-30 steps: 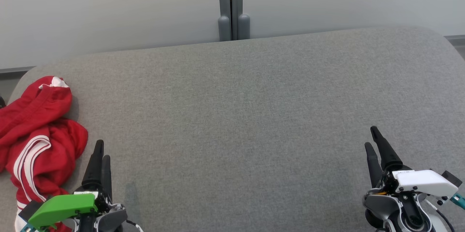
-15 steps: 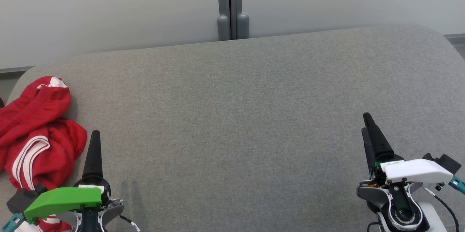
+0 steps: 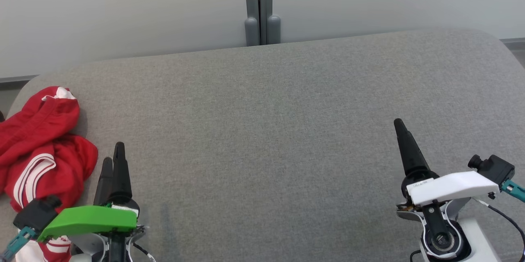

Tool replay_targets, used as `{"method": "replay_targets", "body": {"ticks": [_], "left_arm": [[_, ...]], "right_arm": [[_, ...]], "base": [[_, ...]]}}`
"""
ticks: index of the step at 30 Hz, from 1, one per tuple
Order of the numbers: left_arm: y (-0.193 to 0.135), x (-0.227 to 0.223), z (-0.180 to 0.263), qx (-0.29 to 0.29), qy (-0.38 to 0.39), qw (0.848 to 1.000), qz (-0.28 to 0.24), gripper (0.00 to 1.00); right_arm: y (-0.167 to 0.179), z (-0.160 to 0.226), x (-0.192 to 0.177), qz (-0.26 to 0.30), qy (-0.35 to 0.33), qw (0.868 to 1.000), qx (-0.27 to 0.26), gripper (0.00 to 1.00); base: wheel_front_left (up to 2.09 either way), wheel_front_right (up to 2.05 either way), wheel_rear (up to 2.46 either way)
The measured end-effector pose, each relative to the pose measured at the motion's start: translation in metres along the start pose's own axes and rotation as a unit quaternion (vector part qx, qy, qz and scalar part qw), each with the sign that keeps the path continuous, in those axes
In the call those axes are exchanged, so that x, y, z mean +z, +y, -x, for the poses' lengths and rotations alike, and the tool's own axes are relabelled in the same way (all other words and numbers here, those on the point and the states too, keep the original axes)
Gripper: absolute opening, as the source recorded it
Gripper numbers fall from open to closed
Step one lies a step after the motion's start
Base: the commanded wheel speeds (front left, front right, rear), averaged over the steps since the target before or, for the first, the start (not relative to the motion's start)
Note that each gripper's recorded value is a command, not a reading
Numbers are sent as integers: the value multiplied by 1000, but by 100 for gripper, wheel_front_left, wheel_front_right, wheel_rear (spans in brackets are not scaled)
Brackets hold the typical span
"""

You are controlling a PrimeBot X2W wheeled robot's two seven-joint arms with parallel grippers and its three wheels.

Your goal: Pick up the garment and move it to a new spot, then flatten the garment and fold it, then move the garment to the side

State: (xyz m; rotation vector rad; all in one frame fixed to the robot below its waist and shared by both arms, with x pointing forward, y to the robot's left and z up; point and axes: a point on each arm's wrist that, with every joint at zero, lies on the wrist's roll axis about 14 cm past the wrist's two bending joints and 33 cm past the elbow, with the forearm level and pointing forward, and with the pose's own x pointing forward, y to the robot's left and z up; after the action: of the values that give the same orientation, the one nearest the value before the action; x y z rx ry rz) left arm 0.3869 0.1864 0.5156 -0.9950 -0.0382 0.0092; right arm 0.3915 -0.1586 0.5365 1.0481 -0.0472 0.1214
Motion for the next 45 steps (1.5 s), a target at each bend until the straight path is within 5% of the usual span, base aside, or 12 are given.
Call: {"method": "replay_targets", "body": {"ticks": [19,45], "left_arm": [[-7,-10,0,-5,6,983,-183,100],[-13,-15,2,-22,-6,953,-304,100]], "right_arm": [[-7,1,-13,204,26,979,7,100],[18,-3,-24,334,24,940,65,100]], "base": [[0,0,0],[0,0,0]]}}
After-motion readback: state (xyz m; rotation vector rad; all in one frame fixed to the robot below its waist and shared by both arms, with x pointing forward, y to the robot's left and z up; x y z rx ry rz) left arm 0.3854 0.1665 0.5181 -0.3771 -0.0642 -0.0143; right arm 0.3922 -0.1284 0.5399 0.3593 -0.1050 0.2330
